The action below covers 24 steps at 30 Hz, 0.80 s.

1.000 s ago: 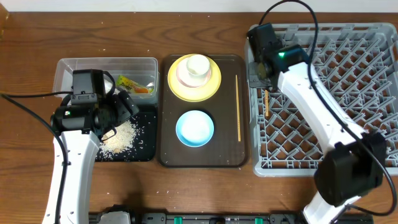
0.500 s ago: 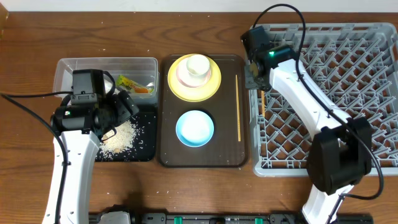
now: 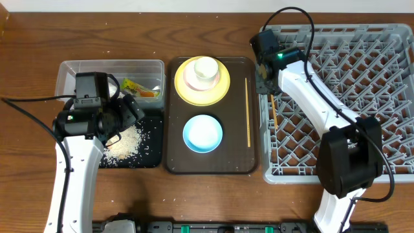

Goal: Sort waste into correct bins and load items into the dishwasher rack
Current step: 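Release the chopstick and move the right gripper to the second chopstick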

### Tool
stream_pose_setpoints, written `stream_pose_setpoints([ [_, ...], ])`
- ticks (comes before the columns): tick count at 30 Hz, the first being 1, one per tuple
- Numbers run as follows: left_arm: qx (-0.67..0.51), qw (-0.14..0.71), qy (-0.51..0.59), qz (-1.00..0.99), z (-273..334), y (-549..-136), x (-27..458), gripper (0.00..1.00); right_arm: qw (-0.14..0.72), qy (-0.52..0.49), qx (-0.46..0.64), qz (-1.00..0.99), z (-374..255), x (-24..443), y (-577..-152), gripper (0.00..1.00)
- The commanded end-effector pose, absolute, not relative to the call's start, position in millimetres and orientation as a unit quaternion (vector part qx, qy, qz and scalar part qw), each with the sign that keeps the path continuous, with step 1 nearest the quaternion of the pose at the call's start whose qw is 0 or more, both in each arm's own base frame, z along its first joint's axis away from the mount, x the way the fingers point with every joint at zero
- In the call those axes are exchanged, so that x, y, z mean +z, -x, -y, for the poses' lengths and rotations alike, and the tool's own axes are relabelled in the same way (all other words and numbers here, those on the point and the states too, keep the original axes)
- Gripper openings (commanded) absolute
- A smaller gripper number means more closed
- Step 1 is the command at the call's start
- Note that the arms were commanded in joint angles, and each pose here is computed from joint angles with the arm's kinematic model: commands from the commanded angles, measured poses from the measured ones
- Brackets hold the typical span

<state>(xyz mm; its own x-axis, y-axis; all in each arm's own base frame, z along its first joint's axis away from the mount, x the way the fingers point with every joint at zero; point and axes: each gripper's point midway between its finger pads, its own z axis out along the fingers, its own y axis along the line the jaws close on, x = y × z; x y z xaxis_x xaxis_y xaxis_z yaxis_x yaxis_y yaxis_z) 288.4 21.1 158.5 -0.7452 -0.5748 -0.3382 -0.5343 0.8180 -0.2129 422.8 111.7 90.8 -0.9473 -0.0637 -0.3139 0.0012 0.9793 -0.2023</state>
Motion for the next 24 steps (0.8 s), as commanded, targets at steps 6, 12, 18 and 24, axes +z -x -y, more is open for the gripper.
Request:
stream_pose_setpoints([
  [6, -0.049, 0.203, 0.297, -0.932, -23, -291, 163, 0.96, 0.164, 0.035, -0.083, -0.982, -120, 126, -419, 0.40],
  [12, -0.049, 0.203, 0.297, -0.932, -23, -291, 163, 0.96, 0.198, 0.034, 0.017, -0.980, -171, 176, -417, 0.41],
  [18, -0.049, 0.203, 0.297, -0.932, -23, -291, 163, 0.96, 0.198, 0.001, 0.063, -0.978, -217, 183, -399, 0.40],
  [24, -0.049, 0.203, 0.297, -0.932, -23, -291, 163, 0.96, 0.236, -0.017, -0.024, -0.971, -224, 170, -386, 0.34],
])
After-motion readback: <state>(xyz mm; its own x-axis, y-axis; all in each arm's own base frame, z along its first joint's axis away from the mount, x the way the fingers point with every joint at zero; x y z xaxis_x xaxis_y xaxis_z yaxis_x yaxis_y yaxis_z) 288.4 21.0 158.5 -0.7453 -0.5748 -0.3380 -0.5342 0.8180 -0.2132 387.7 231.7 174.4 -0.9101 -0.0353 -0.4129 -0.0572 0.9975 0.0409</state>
